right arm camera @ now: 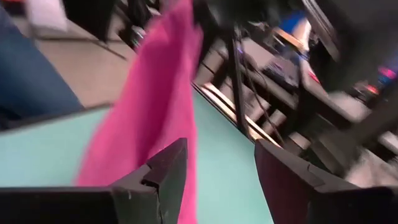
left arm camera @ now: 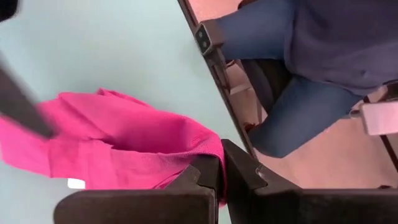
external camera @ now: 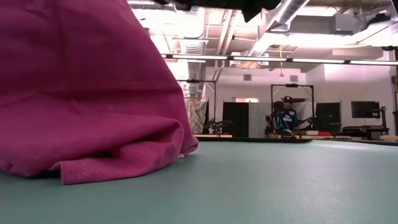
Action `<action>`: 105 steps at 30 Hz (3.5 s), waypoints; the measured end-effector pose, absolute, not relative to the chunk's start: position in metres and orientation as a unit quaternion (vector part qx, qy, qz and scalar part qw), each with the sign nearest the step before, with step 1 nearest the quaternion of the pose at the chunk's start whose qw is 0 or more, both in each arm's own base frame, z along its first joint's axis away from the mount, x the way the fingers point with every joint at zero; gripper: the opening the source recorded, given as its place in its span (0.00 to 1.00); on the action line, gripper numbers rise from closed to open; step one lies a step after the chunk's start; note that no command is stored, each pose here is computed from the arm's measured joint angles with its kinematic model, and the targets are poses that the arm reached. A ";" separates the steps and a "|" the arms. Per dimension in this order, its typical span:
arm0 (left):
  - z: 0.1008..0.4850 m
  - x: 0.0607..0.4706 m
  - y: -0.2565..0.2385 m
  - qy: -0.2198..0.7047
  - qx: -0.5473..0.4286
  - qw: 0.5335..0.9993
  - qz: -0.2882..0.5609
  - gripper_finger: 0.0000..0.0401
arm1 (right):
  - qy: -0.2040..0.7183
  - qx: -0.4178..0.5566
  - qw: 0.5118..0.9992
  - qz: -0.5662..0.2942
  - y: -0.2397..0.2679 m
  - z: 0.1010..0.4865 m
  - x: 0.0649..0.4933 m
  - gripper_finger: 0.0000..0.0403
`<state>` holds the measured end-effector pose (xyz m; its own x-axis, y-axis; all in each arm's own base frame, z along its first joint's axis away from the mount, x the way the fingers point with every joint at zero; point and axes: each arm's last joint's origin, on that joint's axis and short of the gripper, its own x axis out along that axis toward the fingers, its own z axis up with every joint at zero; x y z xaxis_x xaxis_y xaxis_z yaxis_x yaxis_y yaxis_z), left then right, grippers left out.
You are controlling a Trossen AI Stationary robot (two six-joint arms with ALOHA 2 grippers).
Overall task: Roll towel
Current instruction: Roll the pink towel
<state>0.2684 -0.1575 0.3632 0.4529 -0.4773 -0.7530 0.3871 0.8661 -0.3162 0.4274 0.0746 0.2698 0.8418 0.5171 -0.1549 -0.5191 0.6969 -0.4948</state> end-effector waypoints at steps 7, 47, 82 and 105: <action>0.361 0.273 -0.144 0.461 -0.022 0.858 -0.225 0.00 | -0.006 -0.261 0.917 0.300 0.084 0.273 0.426 0.50; 0.361 0.279 -0.132 0.435 0.070 0.877 -0.193 0.00 | 0.033 -0.231 0.948 0.217 0.074 0.246 0.443 0.03; 0.352 0.280 -0.126 0.462 0.120 0.871 -0.117 0.11 | 0.239 -0.265 0.929 -0.102 0.178 0.325 0.290 0.00; 0.232 0.343 -0.139 0.636 0.164 0.747 -0.099 0.13 | 0.279 -0.173 0.943 -0.055 0.247 0.284 0.247 0.00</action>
